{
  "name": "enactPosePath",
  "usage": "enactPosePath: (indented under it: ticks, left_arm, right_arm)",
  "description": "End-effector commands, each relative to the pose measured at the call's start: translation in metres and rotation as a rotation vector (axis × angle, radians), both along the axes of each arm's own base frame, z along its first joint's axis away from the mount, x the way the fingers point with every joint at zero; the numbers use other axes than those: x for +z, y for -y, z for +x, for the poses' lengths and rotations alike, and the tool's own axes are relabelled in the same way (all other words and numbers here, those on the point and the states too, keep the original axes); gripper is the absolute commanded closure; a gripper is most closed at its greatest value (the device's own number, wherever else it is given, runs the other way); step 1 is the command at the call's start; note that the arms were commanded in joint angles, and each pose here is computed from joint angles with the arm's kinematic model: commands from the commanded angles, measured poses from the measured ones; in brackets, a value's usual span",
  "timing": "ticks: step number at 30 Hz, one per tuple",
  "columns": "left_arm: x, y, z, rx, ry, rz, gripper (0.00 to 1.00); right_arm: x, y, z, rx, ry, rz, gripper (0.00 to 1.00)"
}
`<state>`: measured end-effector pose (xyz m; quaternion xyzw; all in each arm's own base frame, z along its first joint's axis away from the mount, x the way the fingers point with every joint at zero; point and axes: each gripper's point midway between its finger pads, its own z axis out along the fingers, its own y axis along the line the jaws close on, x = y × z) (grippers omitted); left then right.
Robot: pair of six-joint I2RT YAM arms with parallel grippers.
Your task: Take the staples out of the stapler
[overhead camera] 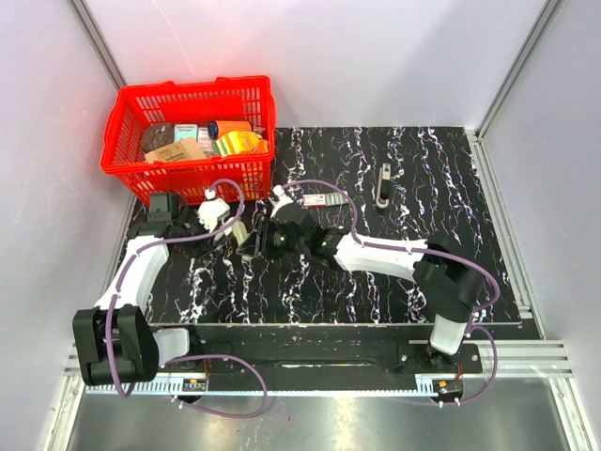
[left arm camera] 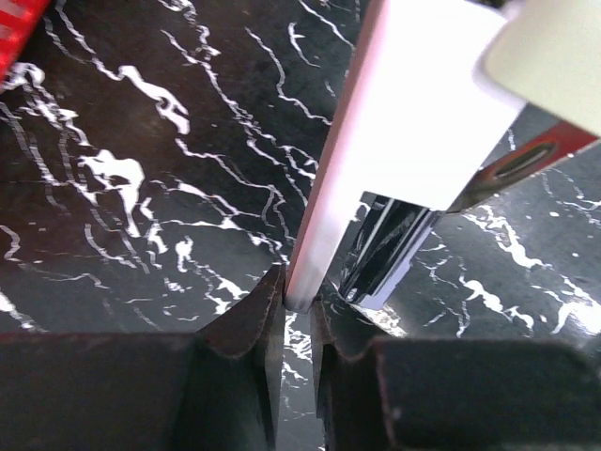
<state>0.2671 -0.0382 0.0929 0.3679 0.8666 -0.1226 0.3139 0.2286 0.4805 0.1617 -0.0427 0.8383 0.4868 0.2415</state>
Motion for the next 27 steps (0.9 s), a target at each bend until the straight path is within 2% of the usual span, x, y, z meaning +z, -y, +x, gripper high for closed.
enactPosePath:
  ticks: [1, 6, 14, 22, 27]
  left_arm:
    - [0.031, -0.021, 0.036, 0.023, 0.241, 0.127, 0.96]
    - [0.037, -0.025, 0.038, -0.01, 0.355, 0.225, 0.96]
    - [0.023, -0.019, 0.038, -0.079, 0.455, 0.409, 0.97]
    - [0.022, -0.018, 0.045, -0.06, 0.503, 0.449, 0.97]
    - [0.025, -0.026, 0.047, -0.036, 0.59, 0.531, 0.97]
  right_arm:
    - [0.024, 0.001, -0.017, 0.113, 0.096, 0.039, 0.96]
    - [0.014, 0.006, -0.012, 0.1, 0.119, 0.002, 0.96]
    - [0.013, 0.013, 0.0, 0.091, 0.166, -0.031, 0.97]
    - [0.002, 0.026, 0.002, 0.079, 0.153, -0.049, 0.96]
    - [-0.009, 0.029, -0.002, 0.097, 0.144, -0.069, 0.96]
